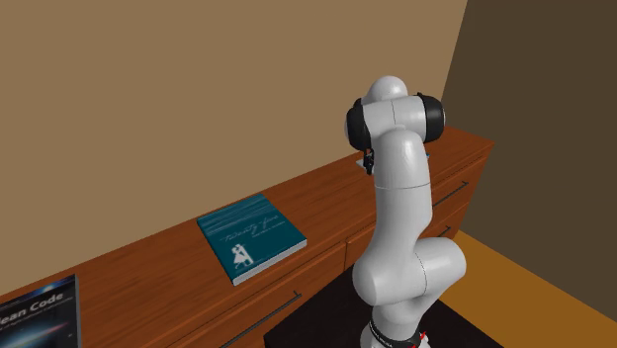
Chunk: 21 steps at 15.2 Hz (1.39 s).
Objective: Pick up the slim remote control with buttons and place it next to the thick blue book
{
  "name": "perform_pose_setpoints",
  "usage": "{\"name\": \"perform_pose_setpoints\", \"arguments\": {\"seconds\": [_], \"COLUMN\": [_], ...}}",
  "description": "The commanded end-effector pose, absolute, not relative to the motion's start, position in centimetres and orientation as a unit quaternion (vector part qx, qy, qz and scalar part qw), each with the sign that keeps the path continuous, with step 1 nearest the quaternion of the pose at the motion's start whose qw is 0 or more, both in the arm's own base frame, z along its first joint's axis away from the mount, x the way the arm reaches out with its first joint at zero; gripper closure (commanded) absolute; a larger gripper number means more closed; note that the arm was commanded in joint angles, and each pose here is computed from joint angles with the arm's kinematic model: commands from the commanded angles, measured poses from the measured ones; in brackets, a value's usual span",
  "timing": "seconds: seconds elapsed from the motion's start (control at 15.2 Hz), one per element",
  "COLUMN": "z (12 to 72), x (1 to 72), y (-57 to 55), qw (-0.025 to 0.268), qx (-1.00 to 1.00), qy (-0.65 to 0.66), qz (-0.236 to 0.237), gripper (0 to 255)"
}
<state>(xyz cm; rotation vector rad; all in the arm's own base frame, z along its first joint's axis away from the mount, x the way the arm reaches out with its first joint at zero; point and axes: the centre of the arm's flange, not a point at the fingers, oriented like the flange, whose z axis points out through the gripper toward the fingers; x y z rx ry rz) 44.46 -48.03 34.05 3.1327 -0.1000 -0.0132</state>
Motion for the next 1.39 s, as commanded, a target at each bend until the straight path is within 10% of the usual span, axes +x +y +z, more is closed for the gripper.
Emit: {"name": "perform_pose_setpoints", "arguments": {"seconds": [0.0, 0.13, 0.2, 1.32], "z": [34.0, 34.0, 34.0, 39.0], "x": [44.5, 44.5, 44.5, 44.5], "y": [-48.0, -48.0, -48.0, -48.0], "qw": [0.004, 0.004, 0.004, 0.004], "qx": [0.999, 0.999, 0.999, 0.999], "qy": [-0.032, -0.032, -0.032, -0.032], "qz": [-0.004, -0.004, -0.004, -0.004], "gripper": [255, 255, 0, 0]}}
